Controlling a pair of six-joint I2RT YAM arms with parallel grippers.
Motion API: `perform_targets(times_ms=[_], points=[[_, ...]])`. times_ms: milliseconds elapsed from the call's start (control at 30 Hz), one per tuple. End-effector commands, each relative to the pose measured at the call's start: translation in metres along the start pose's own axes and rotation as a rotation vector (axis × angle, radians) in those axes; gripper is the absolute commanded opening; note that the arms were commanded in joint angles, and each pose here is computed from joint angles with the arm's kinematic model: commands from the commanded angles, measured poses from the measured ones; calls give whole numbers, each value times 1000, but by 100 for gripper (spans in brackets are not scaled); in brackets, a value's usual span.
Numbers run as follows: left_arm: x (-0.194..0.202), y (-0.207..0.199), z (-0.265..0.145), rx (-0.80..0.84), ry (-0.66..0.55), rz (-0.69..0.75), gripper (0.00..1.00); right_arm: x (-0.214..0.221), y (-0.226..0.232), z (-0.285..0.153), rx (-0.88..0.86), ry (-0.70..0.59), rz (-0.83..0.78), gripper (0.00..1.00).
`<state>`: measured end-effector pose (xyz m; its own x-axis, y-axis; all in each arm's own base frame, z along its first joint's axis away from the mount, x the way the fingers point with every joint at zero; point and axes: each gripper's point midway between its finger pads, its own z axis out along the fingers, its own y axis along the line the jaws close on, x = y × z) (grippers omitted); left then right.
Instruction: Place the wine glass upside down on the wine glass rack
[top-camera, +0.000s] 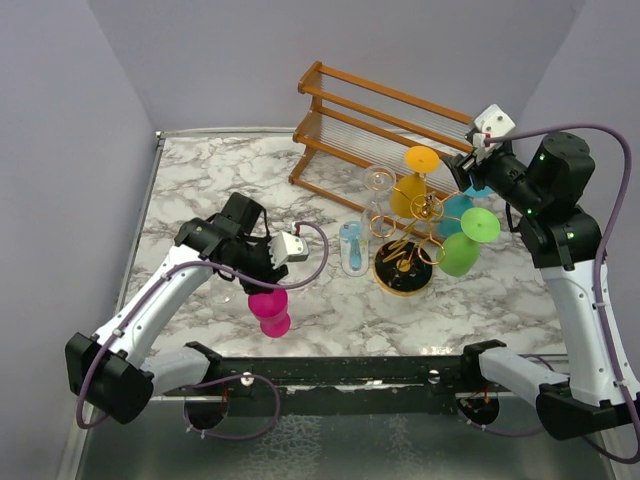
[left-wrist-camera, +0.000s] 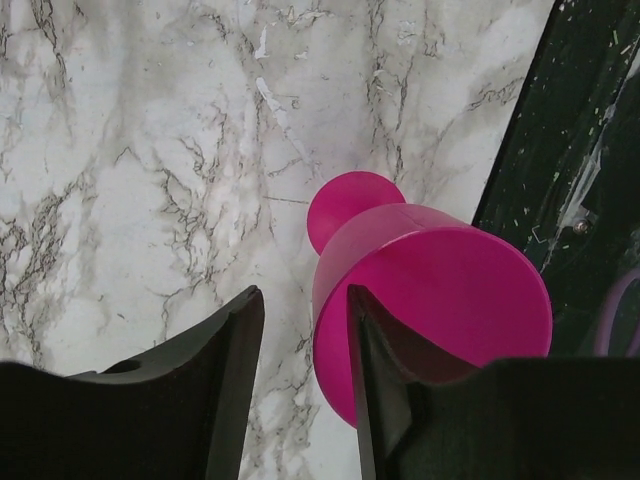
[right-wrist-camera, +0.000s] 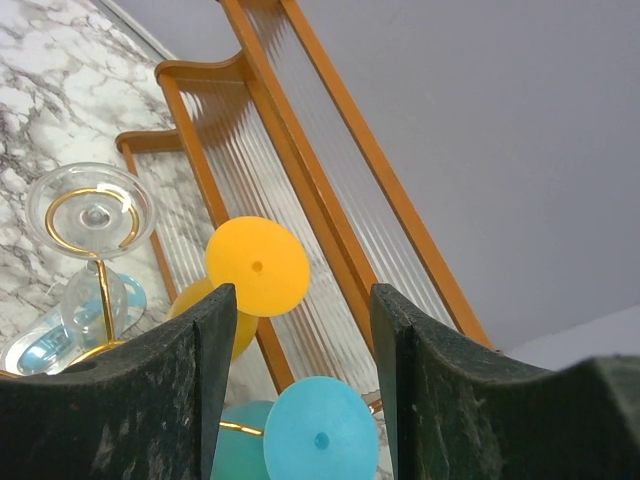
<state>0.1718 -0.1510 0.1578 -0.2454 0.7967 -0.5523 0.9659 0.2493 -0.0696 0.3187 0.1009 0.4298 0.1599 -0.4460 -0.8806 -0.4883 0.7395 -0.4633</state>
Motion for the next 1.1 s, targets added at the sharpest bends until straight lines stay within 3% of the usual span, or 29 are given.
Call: perform_targets(times_ms=[0,233,467,767,900,1067], points=[[-3,1,2,-7,10,19,36,-7,0,-2,0,-36,-12,56],[-16,1,4,-2,8,35,0,-10,-4,-4,13,-38,-23,56],[-46,22,-23,-111,-21,101,0,-18,-14,2,30,-38,-36,56],[-124,74,-90,-420,-117,202,0,-46,-26,29,-19,-83,-7,56],[-156,109,-125,-628,-175,174,0,-52,-38,50,-11,-83,29,56],[-187,156,-185,-943,-236,37,0,-61,-51,77,-2,-108,112,52]])
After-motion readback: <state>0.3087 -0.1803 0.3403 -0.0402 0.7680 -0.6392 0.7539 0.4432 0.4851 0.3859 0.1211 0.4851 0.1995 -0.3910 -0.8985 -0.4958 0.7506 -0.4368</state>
